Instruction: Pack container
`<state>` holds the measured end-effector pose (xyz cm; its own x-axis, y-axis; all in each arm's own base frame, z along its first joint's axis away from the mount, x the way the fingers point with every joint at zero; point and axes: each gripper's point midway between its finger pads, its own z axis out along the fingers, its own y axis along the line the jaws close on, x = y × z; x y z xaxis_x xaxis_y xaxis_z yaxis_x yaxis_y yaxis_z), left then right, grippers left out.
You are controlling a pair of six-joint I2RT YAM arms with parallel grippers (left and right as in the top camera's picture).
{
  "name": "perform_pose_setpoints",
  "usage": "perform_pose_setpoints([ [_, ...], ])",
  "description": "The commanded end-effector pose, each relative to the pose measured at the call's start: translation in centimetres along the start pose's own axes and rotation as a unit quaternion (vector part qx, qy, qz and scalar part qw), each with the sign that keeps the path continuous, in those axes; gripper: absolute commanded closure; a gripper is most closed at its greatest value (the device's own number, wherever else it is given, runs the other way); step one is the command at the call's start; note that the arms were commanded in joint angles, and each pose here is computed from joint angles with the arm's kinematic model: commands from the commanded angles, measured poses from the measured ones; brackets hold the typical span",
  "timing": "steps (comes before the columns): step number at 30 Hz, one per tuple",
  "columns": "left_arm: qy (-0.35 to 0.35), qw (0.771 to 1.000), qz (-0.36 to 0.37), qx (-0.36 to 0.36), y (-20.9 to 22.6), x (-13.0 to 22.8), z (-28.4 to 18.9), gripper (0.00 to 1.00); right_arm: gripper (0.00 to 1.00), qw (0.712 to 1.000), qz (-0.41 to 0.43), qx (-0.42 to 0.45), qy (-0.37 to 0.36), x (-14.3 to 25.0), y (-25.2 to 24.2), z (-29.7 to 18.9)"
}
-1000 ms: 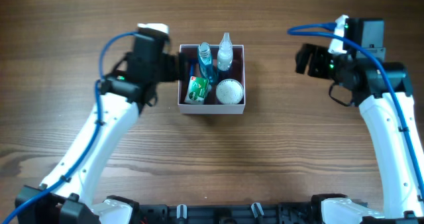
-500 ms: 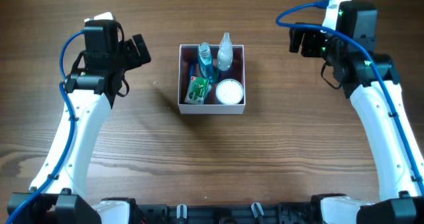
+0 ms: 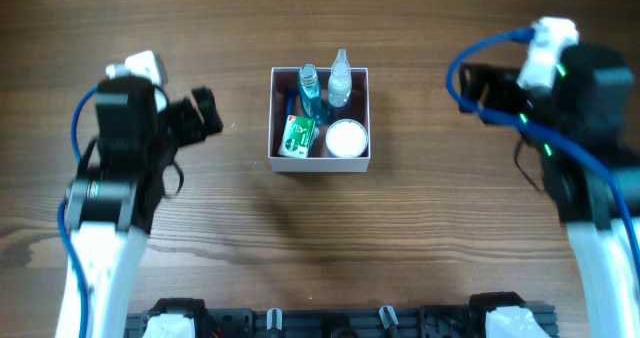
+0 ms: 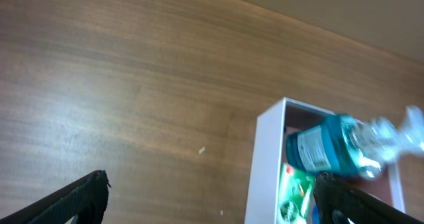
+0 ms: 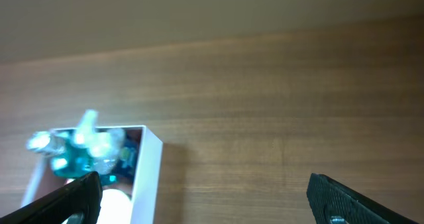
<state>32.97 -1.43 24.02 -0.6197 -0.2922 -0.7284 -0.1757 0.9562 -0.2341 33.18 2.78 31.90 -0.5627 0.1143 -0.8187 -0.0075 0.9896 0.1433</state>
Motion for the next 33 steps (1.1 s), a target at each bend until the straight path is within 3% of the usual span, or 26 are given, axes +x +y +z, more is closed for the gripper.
perform_pose_setpoints([
  [1,-0.016,1.0,0.011,0.023,0.5,2.7,-2.3,0.0,0.0,0.999,0.03,0.014,-0.036,2.1,-0.9,-3.9],
  [11,-0.073,0.996,0.008,0.049,2.3,8.4,-8.4,0.0,0.0,0.994,0.068,0.002,-0.088,13.3,-2.5,-8.6],
  [17,-0.097,0.994,-0.004,0.059,2.4,8.4,-9.4,0.0,0.0,0.991,0.07,-0.004,-0.113,14.1,-2.6,-9.3],
  [33,-0.093,0.994,-0.004,0.057,2.4,8.6,-9.4,0.0,0.0,0.993,0.067,0.0,-0.097,14.8,-2.7,-9.1],
])
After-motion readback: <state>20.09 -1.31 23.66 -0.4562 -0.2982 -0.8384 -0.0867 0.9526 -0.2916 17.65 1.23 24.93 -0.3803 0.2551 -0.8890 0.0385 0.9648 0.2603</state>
